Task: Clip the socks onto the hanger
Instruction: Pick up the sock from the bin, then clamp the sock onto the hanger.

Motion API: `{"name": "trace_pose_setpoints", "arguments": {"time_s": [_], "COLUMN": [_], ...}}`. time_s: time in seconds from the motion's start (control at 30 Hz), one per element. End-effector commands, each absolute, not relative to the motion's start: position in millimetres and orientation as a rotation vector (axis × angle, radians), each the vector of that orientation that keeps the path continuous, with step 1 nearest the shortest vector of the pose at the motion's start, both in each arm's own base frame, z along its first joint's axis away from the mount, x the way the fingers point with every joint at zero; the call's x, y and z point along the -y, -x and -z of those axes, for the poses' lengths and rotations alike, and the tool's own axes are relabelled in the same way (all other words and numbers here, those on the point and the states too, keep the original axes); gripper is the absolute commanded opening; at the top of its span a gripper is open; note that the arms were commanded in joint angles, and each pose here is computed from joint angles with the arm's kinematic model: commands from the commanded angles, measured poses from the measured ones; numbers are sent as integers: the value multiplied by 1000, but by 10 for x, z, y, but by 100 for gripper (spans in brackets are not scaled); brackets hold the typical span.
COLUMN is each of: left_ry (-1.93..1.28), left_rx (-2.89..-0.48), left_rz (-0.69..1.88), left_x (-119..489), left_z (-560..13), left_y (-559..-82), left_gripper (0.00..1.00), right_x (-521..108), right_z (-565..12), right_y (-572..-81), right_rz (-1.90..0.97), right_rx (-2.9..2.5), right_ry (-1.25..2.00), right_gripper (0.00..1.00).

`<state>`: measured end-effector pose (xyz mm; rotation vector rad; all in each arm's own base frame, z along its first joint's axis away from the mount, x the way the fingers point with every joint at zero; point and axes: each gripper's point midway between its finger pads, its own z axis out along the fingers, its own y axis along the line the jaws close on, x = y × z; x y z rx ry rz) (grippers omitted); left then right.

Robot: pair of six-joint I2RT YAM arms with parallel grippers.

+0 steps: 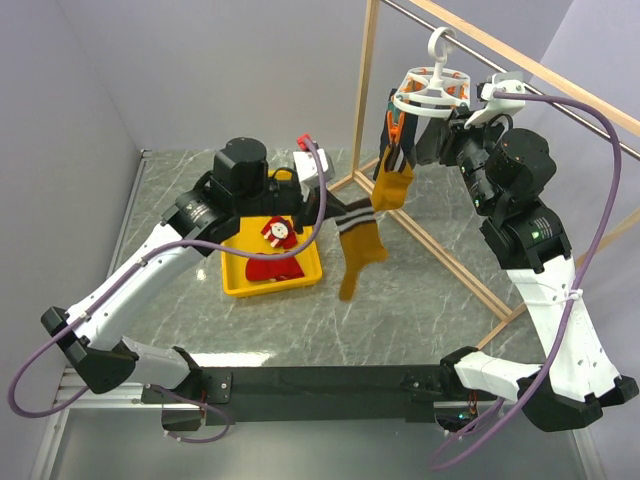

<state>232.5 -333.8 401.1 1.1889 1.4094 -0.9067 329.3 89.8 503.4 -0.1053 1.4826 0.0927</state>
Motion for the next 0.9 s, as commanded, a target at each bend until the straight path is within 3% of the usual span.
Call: {"name": "trace_pose_setpoints", "arguments": {"time_s": [0.0,0.2,0.53,0.87], "left_ry": [-1174,-1082,-847,-532], "left_rx": [-1351,-1221,-1420,-1454], "left_rz": [1017,1201,1119,1074], "left_x": [3403,3763,4576,4608], "left_z": [-4278,-4699,-4608,-4753], "left_y": [-1995,-1702,-2364,-2791], "left_gripper": [0,1,1,1], "right_x": [-904,-947,-950,-935], "right_z": [-5169,-5220,-5319,-5280], "right_y": [-3235,-3181,-3107,-3037], "right_rz": [-141,-190,-226,-250], "right_rx": [-1451,-1430,-1432,-1435], "right_ry": [81,80,66,45], "right_gripper": [0,0,0,0]}}
